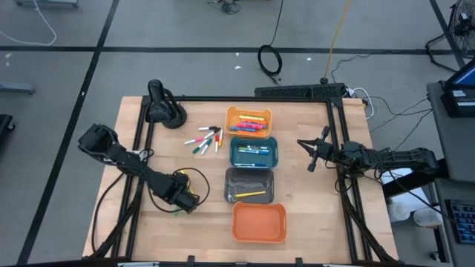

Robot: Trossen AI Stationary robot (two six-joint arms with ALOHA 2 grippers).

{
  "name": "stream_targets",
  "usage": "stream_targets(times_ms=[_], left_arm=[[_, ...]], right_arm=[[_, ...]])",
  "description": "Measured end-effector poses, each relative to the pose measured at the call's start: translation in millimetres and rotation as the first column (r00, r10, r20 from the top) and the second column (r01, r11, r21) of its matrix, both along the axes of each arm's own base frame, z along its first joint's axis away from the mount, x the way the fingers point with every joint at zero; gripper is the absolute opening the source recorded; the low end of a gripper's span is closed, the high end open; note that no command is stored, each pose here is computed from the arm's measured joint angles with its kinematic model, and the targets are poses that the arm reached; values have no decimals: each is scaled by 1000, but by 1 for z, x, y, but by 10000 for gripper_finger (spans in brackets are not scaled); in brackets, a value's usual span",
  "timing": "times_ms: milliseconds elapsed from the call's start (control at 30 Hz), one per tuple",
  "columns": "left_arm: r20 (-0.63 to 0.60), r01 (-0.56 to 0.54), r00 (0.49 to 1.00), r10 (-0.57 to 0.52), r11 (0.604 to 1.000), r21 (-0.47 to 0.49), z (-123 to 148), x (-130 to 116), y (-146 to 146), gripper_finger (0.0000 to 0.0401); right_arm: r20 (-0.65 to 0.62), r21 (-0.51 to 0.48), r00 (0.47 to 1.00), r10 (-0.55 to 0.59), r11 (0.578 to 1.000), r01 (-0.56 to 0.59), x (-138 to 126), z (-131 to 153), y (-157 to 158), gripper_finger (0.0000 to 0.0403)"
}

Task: Pick & Place Markers
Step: Put the green pen into the gray bin

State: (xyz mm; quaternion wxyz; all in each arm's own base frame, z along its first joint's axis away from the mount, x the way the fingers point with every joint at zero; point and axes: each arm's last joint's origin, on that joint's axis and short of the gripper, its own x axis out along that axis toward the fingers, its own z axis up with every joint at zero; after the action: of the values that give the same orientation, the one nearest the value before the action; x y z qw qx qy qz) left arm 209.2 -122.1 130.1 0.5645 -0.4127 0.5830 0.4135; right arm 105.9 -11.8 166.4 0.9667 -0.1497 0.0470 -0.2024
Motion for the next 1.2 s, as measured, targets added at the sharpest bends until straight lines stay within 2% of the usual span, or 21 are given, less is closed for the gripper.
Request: stream_targets(times_ms=[100,200,467,567,900,1033,1200], left_arm=[[-4,27,1000,-27,1000,-9,0,0,0,241],[-18,42,999,-42,999,-32,0,0,0,212],[-19,33,999,-34,999,-42,0,-1,-1,68],[-20,39,999,-40,998,-43,0,-1,-1,28],[-3,99,995,-100,993,-59,6,-2,-1,30],[60,133,990,-129,989,-58,22,-2,-1,23],[218,182,961,-172,983,-28,53,5,-3,23]], right_arm=[[0,0,1000,0,1000,0,0,0,0,11],[0,0,1000,0,1000,0,0,0,0,11],[0,0,1000,0,1000,0,0,0,0,11],[0,0,1000,0,1000,0,0,0,0,11],[0,0,1000,0,1000,0,0,0,0,11],[0,0,1000,-1,1000,1,0,0,0,11],[0,0,1000,-1,1000,1,0,0,0,11]])
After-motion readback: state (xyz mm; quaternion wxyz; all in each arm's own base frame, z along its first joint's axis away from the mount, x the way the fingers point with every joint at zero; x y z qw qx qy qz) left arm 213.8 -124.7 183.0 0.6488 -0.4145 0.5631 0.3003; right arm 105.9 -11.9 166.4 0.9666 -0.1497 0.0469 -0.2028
